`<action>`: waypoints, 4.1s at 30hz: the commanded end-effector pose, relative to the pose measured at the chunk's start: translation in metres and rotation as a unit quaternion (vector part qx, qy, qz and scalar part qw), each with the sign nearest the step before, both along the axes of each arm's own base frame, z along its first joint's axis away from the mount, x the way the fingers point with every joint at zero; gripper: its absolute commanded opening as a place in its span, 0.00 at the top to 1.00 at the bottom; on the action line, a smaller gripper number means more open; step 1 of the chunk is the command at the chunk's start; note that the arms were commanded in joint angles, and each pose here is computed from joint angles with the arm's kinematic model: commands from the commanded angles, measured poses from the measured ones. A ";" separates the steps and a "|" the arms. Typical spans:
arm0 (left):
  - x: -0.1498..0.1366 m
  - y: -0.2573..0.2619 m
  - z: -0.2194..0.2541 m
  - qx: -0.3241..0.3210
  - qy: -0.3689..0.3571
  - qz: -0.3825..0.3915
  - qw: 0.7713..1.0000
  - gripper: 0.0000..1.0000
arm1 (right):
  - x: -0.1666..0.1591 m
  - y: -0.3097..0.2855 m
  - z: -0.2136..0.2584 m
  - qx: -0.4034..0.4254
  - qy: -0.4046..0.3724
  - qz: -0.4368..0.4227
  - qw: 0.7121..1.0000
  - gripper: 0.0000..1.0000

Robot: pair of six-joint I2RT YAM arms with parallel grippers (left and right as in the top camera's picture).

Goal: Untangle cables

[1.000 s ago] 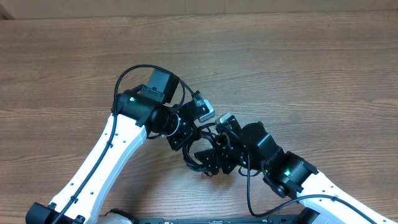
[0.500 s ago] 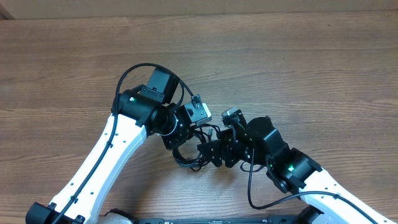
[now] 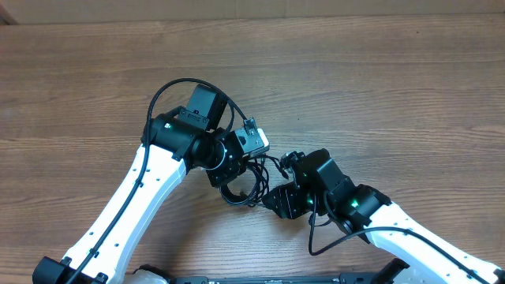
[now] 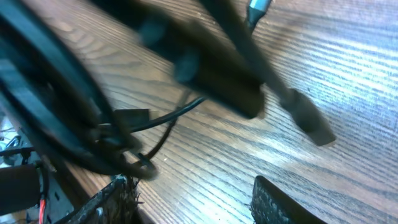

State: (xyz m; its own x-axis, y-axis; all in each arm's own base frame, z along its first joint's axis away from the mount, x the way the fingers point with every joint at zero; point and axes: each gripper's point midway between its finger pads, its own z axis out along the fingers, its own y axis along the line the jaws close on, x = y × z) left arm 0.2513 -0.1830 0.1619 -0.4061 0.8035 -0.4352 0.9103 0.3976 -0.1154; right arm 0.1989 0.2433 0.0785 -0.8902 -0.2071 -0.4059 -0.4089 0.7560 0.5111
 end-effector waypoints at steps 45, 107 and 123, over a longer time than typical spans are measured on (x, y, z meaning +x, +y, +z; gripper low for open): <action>0.096 0.012 0.035 -0.139 0.053 0.570 0.808 0.96 | 0.019 0.009 0.007 0.033 0.035 -0.083 0.995 0.37; 0.025 0.052 -0.005 -0.068 0.231 0.853 0.464 0.95 | 0.036 0.048 0.060 0.248 0.288 -0.309 0.872 0.46; 0.009 0.016 -0.003 -0.074 0.281 0.848 0.442 0.96 | 0.044 0.046 0.061 0.267 0.323 -0.367 0.830 0.83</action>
